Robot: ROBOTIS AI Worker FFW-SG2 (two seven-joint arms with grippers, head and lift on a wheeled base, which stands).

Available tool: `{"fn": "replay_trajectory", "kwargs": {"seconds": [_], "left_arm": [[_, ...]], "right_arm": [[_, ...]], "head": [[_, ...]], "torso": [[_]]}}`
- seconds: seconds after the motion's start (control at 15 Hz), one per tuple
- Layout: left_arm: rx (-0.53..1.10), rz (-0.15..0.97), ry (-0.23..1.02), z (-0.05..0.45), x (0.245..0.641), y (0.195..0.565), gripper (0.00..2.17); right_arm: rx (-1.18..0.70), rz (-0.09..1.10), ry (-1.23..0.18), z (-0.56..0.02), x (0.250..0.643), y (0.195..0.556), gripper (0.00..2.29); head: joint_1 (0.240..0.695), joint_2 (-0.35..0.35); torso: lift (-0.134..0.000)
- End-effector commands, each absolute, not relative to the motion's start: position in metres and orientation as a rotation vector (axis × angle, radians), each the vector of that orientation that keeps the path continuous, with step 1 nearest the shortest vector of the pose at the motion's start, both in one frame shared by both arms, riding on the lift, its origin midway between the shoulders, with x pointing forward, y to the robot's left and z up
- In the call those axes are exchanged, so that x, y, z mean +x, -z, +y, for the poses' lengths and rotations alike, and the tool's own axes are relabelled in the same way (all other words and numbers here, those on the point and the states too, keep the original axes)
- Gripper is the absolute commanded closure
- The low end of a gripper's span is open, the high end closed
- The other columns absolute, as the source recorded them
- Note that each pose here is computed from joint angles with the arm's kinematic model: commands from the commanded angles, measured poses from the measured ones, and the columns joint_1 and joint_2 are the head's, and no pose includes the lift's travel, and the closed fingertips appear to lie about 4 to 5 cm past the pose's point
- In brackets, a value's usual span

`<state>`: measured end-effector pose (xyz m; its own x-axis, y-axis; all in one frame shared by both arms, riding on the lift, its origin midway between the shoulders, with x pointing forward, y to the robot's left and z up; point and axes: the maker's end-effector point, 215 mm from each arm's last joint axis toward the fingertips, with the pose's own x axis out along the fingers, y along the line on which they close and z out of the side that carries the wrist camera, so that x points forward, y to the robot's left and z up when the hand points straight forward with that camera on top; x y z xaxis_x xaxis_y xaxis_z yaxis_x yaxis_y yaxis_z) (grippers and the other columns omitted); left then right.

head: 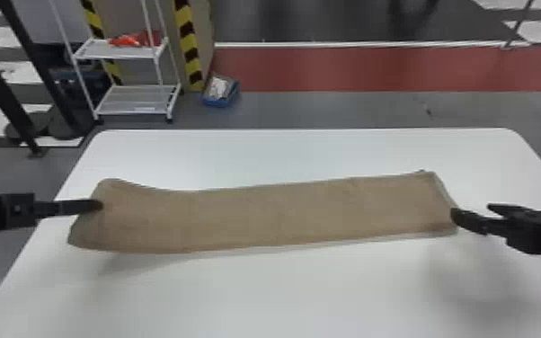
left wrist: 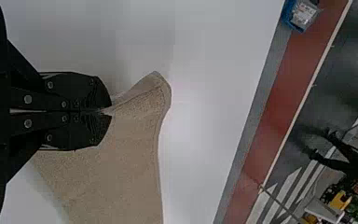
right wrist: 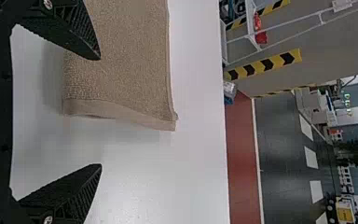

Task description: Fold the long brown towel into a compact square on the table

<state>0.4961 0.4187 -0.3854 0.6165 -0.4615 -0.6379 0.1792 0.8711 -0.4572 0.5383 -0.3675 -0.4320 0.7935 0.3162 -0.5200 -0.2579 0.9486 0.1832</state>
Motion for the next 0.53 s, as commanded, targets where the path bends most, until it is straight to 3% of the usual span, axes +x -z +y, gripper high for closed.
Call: {"fn": "replay_trajectory", "kwargs": {"seconds": [0.0,0.47], "left_arm": [[-0.346,0.799,0.363,0.43,0.51,0.36,2.14],[-0.376,0.793,0.368,0.424,0.523,0.304,2.14]], "right_arm": [[0.105,0.57,-0.306,-0.37,0.535,0.428,0.06],[0.117,0.55,-0.29,-0.386,0.533,0.421,0.06]], "head": [[0.695,0.052],[0.695,0.059]], "torso": [[-0.124],[-0.124]]}}
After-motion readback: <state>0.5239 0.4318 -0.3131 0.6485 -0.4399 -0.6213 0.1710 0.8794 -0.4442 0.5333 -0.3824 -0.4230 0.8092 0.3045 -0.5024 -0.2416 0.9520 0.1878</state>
